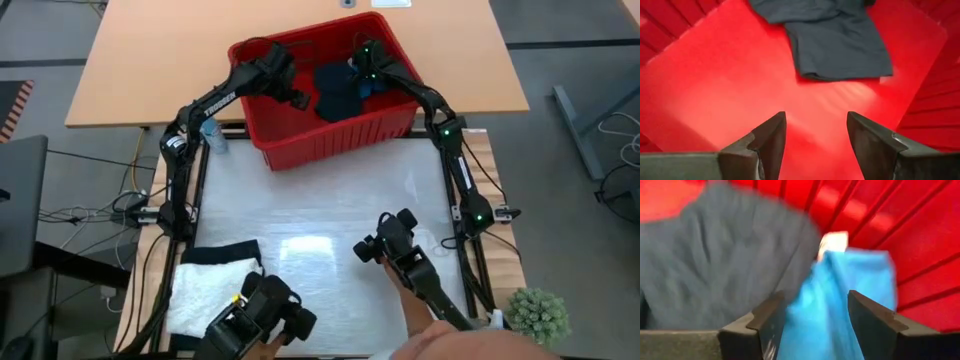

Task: Fold Laundry from Bin
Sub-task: Fold the blue shorts from the red bin

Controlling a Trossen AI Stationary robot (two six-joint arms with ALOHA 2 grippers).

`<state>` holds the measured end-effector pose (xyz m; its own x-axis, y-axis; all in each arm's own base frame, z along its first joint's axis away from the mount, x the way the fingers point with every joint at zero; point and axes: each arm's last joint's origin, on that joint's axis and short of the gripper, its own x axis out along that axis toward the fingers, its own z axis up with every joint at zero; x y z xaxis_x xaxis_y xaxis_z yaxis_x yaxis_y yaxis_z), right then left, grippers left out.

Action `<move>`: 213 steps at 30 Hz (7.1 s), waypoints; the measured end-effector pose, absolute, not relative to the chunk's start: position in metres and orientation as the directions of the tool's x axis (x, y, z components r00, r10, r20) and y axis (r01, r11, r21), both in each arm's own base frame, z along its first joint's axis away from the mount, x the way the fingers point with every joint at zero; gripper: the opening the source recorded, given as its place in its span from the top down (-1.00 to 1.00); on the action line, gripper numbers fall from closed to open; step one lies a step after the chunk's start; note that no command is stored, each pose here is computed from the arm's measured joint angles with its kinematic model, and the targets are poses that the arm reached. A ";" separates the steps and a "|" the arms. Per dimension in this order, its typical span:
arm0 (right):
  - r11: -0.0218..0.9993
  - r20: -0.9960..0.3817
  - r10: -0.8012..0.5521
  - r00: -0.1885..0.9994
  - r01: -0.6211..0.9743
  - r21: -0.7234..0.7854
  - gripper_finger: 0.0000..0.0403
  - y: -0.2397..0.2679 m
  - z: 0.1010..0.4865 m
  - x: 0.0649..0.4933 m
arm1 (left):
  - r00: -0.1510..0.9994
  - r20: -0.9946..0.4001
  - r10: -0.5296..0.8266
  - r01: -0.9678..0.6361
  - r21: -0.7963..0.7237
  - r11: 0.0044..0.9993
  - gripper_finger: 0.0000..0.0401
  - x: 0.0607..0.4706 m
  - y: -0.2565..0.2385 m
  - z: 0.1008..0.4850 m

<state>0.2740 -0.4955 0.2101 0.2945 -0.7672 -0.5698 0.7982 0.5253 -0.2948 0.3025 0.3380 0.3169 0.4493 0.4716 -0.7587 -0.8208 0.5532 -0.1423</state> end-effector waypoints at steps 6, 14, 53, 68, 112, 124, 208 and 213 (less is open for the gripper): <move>0.524 -0.659 -0.718 0.222 0.796 -0.303 -0.18 -0.499 0.173 0.272 | 0.444 -0.763 0.470 -0.818 -0.131 0.559 0.01 0.303 0.335 0.318; 0.517 -0.676 -0.714 0.183 0.788 -0.333 -0.04 -0.499 0.170 0.268 | 0.378 -0.772 0.512 -0.838 -0.050 0.543 0.01 0.301 0.337 0.317; 0.603 -0.212 -0.798 0.565 0.747 -0.280 0.87 -0.355 0.477 0.219 | 0.528 -0.531 0.662 -0.770 0.030 0.638 0.01 0.290 0.322 0.422; 0.960 -0.411 -0.181 0.893 0.252 0.125 0.87 -0.179 0.527 0.203 | 0.915 -0.248 0.318 -0.365 -0.172 0.915 0.01 0.237 0.233 0.520; 0.988 -0.780 0.150 0.608 -0.128 0.090 -0.11 -0.003 0.475 0.181 | 0.662 -0.749 -0.005 -0.164 -0.152 0.975 0.00 0.308 -0.027 0.456; 0.951 -0.670 0.297 0.680 -0.148 0.272 -0.11 0.005 0.380 0.159 | 0.748 -0.528 0.403 -0.430 0.078 0.900 0.00 0.262 -0.115 0.472; 0.517 -0.939 -0.077 0.335 -0.792 -0.325 -0.11 0.114 0.157 0.320 | 0.741 -0.664 -0.100 0.037 -0.108 0.993 0.00 0.252 -0.154 0.323; 0.515 -0.908 -0.141 0.393 -0.754 -0.407 -0.05 0.113 0.155 0.323 | 0.742 -0.663 -0.102 0.039 -0.109 0.993 0.00 0.252 -0.155 0.323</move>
